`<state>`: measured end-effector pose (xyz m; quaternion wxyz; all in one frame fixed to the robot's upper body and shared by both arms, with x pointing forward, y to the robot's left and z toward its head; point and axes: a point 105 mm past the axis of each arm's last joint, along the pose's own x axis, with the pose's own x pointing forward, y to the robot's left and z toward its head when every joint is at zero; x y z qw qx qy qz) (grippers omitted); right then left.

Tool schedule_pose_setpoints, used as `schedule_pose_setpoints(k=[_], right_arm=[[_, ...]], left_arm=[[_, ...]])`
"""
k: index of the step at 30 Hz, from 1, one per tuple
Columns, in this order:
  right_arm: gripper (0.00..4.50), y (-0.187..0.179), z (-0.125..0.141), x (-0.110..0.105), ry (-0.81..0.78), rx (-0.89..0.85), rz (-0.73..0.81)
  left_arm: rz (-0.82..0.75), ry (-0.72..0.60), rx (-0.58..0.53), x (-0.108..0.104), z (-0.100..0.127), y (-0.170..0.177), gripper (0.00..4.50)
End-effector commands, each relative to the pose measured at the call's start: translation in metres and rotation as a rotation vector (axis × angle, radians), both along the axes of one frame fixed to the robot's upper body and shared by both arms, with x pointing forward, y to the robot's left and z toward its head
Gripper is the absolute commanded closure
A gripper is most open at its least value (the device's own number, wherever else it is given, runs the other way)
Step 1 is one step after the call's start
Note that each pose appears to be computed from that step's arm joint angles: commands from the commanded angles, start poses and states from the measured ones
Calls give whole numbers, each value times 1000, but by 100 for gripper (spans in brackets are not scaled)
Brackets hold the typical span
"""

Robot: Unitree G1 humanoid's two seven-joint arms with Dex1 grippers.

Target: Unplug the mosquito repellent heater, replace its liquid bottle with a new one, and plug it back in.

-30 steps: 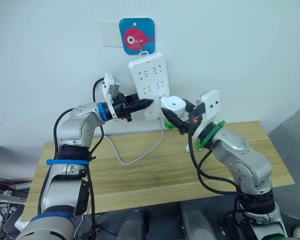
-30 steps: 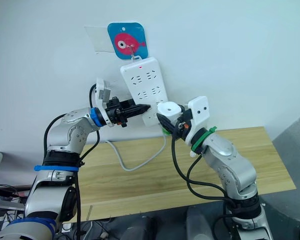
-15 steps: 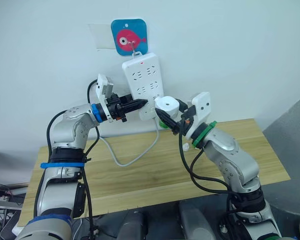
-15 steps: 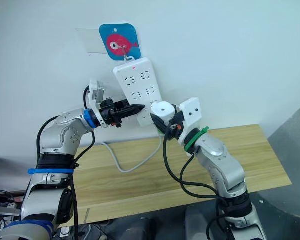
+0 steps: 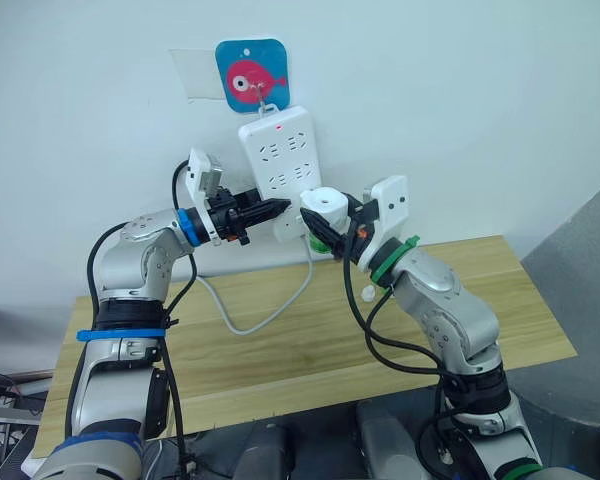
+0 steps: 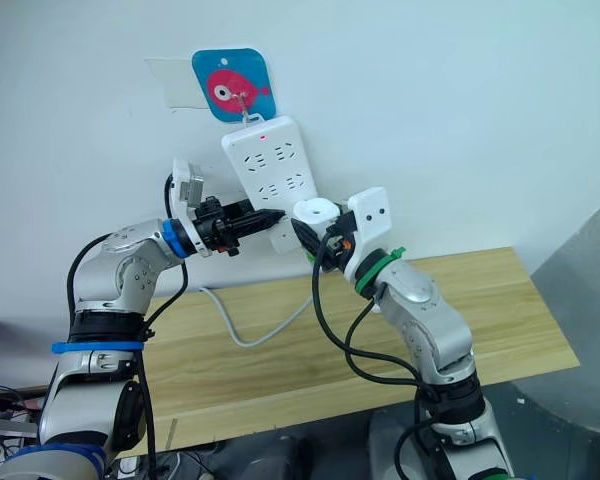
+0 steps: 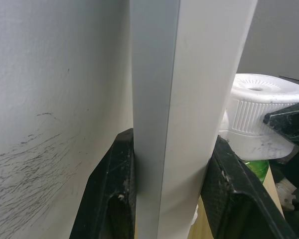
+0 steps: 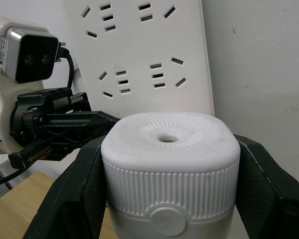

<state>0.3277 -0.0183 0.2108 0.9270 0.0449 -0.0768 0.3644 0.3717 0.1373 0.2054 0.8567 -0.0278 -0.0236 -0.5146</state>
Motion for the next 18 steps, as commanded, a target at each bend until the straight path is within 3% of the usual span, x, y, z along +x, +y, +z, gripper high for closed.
schedule_pose_setpoints(k=[1, 18], right_arm=[[153, 5, 14, 1, -56, 1, 1], [153, 20, -3, 10, -141, -134, -36]], left_arm=[[-126, -20, -41, -13, 10, -23, 319], [-154, 1, -91, -16, 19, -26, 319]])
